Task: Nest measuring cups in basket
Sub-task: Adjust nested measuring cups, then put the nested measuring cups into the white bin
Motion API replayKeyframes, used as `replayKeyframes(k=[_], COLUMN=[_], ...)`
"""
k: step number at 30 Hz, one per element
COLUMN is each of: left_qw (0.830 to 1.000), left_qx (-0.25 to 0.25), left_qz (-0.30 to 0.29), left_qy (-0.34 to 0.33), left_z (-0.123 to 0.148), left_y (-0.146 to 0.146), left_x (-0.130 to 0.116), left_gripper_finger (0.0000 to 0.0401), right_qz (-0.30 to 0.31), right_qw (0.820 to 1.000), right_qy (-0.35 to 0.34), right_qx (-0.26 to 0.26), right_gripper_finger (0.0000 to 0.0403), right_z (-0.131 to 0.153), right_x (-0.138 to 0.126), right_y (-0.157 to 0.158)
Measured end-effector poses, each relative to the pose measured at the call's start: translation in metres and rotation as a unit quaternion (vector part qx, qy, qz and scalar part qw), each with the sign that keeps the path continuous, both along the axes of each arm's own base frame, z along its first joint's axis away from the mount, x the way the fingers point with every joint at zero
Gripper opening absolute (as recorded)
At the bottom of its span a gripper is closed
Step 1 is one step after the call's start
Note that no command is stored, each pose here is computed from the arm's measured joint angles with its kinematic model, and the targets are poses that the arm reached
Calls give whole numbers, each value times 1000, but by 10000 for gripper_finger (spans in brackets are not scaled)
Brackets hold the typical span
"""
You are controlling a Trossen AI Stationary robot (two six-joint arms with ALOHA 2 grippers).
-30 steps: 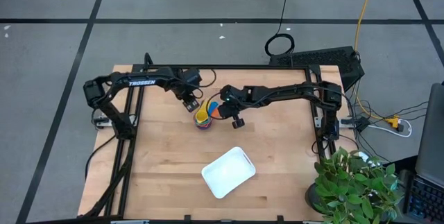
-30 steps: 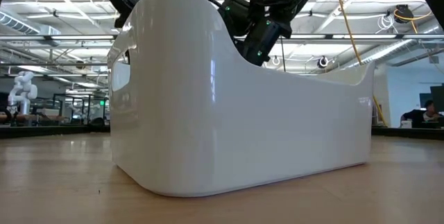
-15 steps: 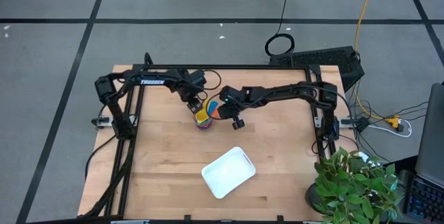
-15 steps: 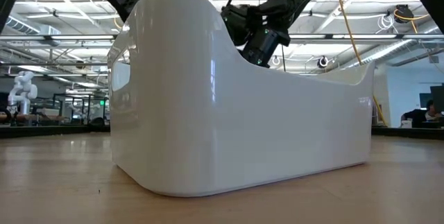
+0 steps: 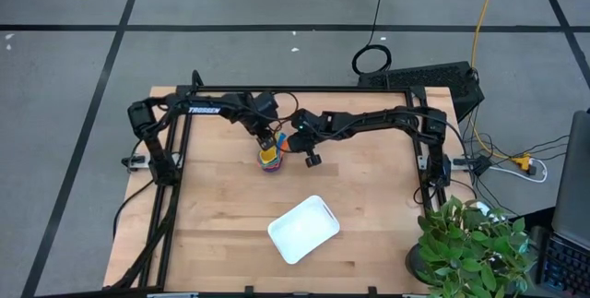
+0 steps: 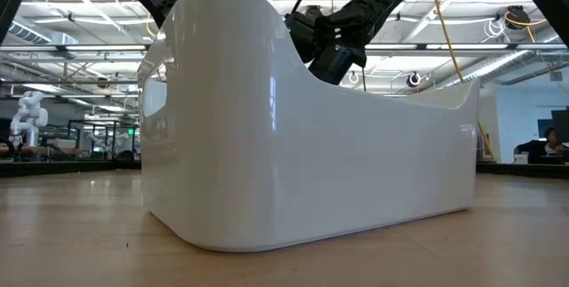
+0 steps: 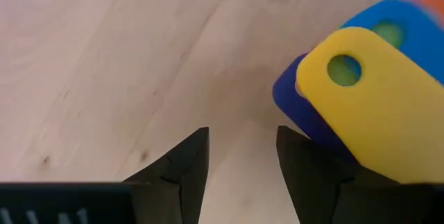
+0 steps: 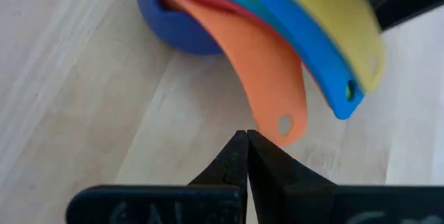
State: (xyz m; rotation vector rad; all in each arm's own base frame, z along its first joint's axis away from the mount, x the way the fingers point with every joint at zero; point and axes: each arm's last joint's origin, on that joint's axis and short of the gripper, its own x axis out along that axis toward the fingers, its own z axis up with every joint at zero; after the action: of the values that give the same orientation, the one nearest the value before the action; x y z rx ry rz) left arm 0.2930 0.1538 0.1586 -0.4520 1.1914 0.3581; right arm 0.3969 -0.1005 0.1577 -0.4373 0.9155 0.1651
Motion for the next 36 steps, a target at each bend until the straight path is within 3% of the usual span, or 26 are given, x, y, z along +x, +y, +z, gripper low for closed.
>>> replayKeyframes(k=[24, 30, 36], left_qw=[998, 999, 999], left_qx=[-4, 5, 43], left_qz=[-45, -30, -6], left_qy=[-52, -26, -26], left_z=[3, 11, 44], left_y=[-20, -13, -11], left_x=[18, 6, -15], left_gripper_finger=[170, 170, 170], right_qz=[-5, -1, 19], right_qw=[1000, 1000, 1000], right_qy=[-14, 6, 10], right_qx=[0, 3, -13], right_gripper_finger=[0, 0, 20], right_z=[2, 5, 28], right_x=[2, -3, -14], right_y=[0, 1, 2])
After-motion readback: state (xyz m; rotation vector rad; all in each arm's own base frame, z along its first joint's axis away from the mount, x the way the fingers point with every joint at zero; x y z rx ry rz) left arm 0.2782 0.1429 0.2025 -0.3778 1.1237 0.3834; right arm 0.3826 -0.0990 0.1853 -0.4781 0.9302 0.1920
